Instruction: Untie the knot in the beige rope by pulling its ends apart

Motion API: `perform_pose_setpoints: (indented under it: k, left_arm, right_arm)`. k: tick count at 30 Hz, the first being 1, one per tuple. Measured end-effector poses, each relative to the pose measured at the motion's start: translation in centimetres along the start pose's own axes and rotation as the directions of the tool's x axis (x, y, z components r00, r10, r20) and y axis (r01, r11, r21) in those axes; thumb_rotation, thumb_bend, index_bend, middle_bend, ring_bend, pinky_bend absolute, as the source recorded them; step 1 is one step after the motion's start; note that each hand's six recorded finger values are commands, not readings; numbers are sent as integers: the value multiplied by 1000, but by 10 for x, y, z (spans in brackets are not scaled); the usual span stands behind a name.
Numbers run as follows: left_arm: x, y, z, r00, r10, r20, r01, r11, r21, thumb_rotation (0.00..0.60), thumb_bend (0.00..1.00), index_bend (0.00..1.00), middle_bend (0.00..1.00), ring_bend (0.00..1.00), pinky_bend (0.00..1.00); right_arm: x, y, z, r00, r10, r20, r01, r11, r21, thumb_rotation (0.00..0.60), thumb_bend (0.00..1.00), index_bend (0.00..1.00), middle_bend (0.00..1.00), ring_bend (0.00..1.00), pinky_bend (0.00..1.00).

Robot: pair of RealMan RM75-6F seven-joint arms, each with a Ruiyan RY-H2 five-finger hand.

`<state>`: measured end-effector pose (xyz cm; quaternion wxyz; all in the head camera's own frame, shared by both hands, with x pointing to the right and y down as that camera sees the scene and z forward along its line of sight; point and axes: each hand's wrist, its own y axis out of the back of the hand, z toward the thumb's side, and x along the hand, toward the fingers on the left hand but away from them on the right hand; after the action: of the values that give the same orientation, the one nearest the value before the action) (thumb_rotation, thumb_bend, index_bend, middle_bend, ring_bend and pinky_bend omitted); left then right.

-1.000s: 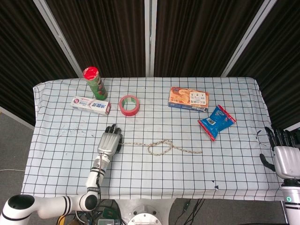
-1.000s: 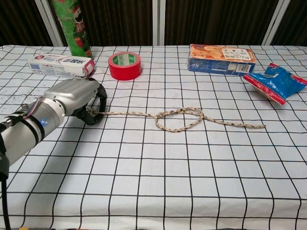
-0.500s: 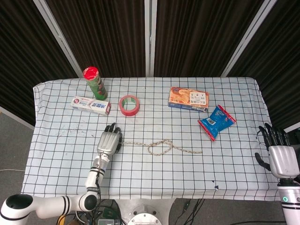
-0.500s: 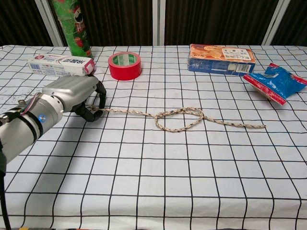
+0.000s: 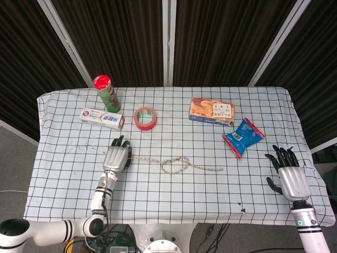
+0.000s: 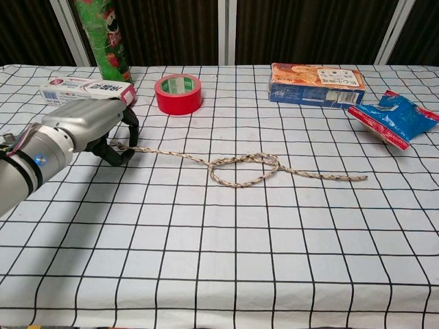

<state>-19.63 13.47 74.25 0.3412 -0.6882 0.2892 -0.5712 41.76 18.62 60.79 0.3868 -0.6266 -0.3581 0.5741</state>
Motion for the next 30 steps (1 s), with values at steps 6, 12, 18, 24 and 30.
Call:
perform_pose_setpoints:
  k: [6, 12, 18, 24, 30]
  left_arm:
    - [-1, 0, -3, 1000, -4, -2, 4, 1000, -5, 600, 469, 606, 223, 31, 124]
    - [-2, -1, -2, 1000, -9, 4, 9, 1000, -1, 600, 469, 606, 223, 31, 122]
    - [-2, -3, -1, 1000, -23, 15, 23, 1000, 15, 600, 468, 606, 224, 31, 117]
    - [-2, -3, -1, 1000, -22, 12, 21, 1000, 9, 600, 469, 606, 223, 31, 117]
    - [-3, -3, -1, 1000, -22, 12, 22, 1000, 2, 600, 469, 605, 224, 31, 117]
  right_arm:
    - [-9, -21, 16, 998, 60, -21, -61, 997, -48, 600, 254, 219, 4, 0, 0]
    - [-24, -36, 30, 995, 92, -47, -96, 991, -90, 600, 255, 253, 10, 0, 0]
    - [-32, -48, 45, 990, 125, -72, -135, 979, -151, 600, 256, 294, 18, 0, 0]
    - [-45, -59, 57, 987, 134, -89, -146, 979, -143, 600, 258, 312, 19, 0, 0]
    - [-53, -70, 65, 985, 141, -96, -155, 976, -155, 600, 261, 330, 19, 0, 0]
